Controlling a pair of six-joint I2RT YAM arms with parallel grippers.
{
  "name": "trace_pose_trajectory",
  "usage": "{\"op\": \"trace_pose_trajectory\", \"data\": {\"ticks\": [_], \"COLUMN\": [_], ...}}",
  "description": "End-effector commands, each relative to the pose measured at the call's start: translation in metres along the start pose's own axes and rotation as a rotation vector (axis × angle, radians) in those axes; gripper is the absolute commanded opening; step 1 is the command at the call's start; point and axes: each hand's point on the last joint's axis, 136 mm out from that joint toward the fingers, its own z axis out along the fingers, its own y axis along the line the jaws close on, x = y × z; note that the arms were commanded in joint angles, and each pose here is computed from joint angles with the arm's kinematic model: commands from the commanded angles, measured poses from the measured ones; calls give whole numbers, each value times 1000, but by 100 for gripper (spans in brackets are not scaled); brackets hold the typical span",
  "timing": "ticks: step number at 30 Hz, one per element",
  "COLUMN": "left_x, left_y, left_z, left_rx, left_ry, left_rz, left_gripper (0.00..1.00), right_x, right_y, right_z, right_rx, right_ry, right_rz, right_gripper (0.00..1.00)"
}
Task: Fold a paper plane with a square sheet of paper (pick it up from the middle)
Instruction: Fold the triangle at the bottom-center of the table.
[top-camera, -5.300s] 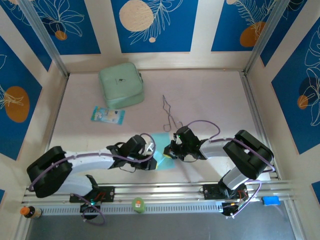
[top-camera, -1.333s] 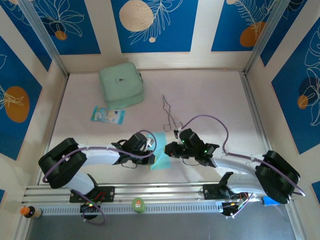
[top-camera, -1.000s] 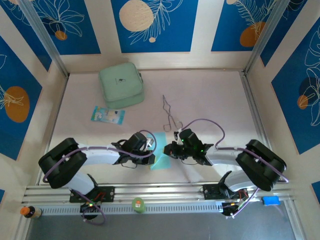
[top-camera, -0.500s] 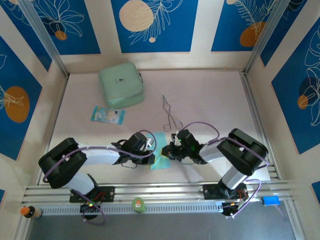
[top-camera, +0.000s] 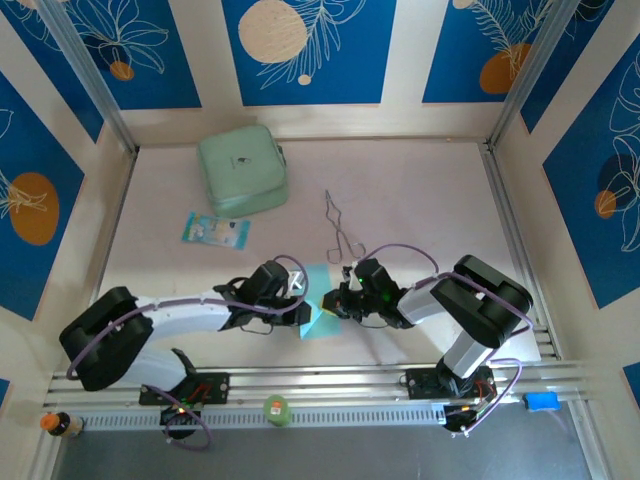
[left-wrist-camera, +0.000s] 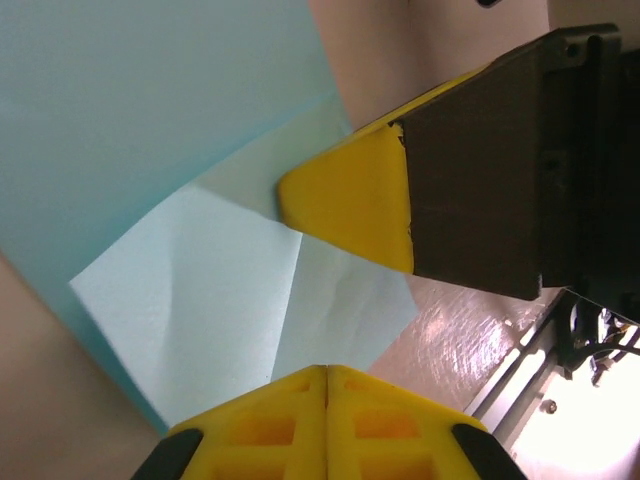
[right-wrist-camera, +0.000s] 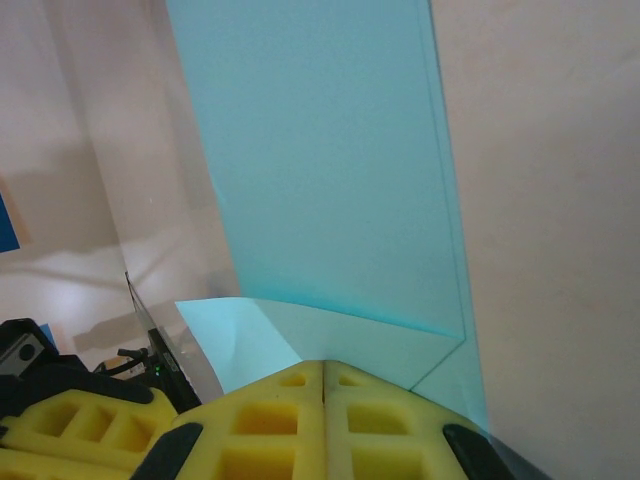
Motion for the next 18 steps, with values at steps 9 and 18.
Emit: {"op": "trace_pose_trajectory", "data": {"ticks": [9, 18], "left_x": [-12, -6], "left_y": [-14, 8], "left_z": [24, 34], "left_rx": [73, -17], "left_ry": [25, 46], "left_rz": [-29, -48], "left_gripper": [5, 5], "right_x": [11, 11], "right_y": [-28, -29], "right_z": [1, 2], "right_rx": [89, 91], "right_ry": [24, 26], "right_rz": [48, 50], "right_gripper": [0, 0]}}
